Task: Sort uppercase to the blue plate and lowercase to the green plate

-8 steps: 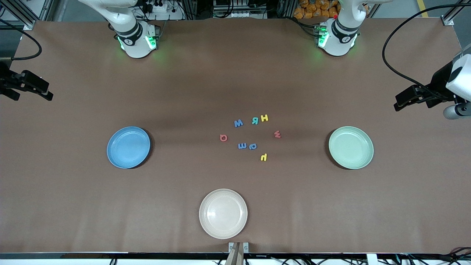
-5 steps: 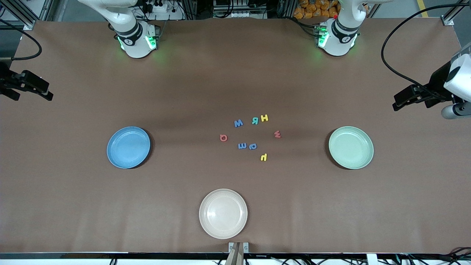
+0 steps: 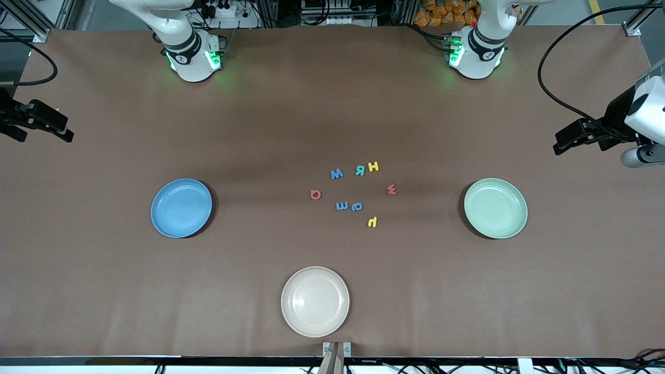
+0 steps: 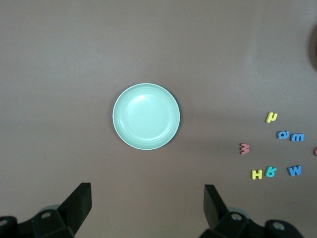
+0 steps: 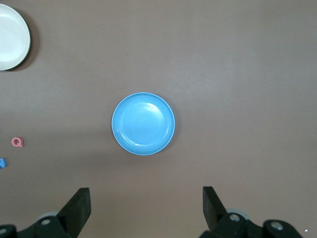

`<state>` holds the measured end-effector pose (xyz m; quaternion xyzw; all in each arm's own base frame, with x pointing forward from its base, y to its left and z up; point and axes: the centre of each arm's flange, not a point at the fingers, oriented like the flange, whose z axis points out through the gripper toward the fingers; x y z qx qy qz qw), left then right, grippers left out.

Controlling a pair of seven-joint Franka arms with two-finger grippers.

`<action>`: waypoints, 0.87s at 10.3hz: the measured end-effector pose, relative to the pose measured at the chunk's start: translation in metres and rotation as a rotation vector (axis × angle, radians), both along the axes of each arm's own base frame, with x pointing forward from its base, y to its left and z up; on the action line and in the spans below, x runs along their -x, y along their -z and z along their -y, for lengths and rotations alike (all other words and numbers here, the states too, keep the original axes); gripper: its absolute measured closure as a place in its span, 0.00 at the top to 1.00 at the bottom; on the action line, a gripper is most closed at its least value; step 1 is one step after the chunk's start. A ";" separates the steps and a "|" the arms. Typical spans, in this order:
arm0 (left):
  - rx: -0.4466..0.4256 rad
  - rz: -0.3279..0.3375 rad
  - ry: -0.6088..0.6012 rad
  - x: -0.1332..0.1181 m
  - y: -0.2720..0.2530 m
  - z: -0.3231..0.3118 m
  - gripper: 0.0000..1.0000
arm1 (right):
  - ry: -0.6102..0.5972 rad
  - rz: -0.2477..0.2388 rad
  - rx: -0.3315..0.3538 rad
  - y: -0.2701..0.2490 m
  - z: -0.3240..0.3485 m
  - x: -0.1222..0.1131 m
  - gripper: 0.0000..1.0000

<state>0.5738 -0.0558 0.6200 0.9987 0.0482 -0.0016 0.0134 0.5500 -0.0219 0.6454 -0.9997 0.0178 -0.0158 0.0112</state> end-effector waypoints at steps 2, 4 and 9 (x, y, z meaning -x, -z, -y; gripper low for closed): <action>0.000 0.000 0.001 0.000 0.000 0.001 1.00 | 0.000 -0.001 0.000 0.001 0.000 0.000 1.00; 0.001 -0.003 0.005 0.001 0.001 0.009 1.00 | -0.004 -0.001 -0.001 0.001 -0.002 0.000 1.00; 0.001 -0.048 -0.031 0.007 0.023 0.068 1.00 | -0.023 0.004 -0.009 0.011 -0.014 -0.005 1.00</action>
